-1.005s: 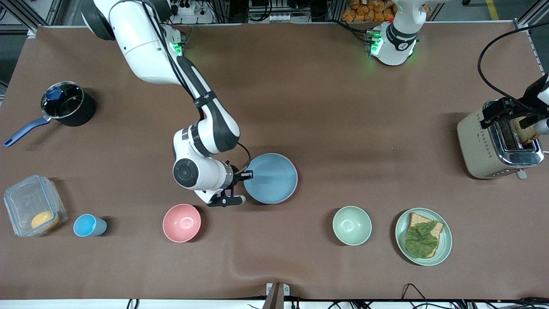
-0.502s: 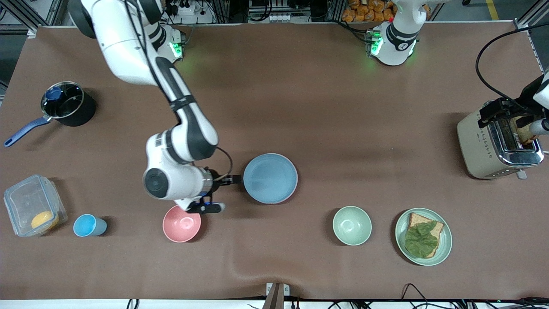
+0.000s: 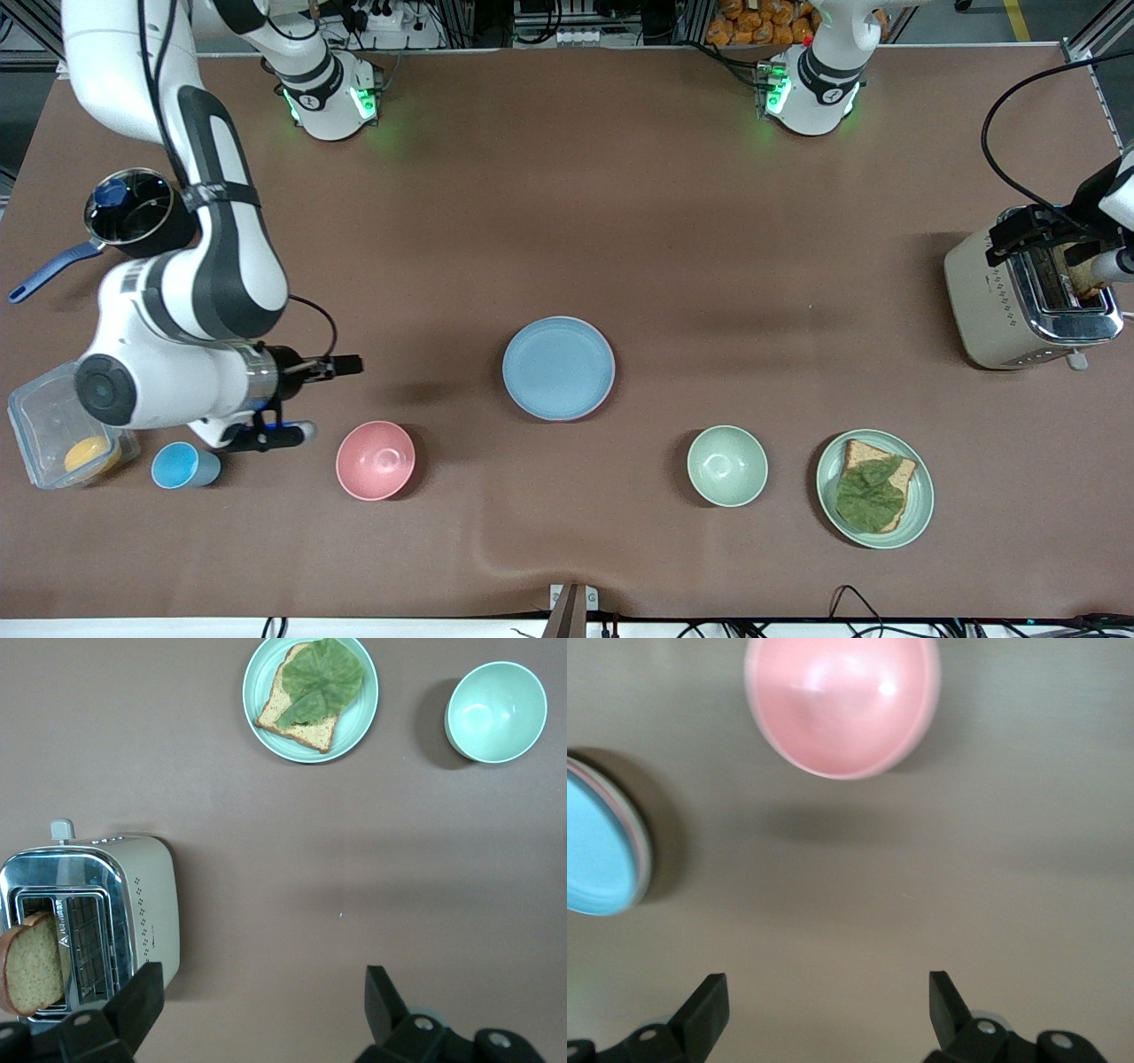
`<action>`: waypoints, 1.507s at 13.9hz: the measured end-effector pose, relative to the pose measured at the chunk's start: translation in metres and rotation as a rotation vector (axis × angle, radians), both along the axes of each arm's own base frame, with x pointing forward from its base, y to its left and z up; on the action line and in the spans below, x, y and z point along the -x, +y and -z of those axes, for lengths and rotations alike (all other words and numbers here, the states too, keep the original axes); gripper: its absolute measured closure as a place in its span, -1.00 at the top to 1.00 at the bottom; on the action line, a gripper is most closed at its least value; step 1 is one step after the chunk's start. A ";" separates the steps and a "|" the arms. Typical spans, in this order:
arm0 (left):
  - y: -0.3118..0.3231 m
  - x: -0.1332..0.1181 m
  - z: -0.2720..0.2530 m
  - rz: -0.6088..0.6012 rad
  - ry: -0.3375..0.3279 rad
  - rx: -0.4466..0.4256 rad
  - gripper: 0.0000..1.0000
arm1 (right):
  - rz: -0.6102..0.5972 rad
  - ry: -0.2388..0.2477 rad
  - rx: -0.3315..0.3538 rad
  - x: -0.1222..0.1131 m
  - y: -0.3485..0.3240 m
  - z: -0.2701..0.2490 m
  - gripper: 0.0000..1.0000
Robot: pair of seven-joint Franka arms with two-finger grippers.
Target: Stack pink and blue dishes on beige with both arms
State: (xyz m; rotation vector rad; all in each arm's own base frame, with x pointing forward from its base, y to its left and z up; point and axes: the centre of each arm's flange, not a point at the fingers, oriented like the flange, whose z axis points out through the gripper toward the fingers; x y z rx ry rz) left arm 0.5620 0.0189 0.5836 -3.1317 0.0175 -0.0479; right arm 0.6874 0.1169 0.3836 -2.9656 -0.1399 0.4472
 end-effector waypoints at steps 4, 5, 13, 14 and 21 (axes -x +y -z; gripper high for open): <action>-0.008 -0.003 -0.001 0.015 -0.013 0.000 1.00 | 0.002 -0.028 0.125 0.015 -0.042 -0.063 1.00; -0.010 -0.006 -0.004 0.017 -0.024 0.000 1.00 | 0.021 -0.051 0.141 0.020 -0.058 -0.082 1.00; -0.006 -0.018 -0.003 0.012 -0.031 0.001 1.00 | 0.126 -0.192 0.153 0.100 -0.142 -0.210 1.00; -0.006 -0.019 -0.004 0.012 -0.032 0.001 1.00 | 0.123 -0.186 0.150 0.105 -0.141 -0.214 1.00; -0.008 -0.019 -0.005 0.016 -0.033 0.001 1.00 | 0.119 -0.176 0.149 0.106 -0.139 -0.210 1.00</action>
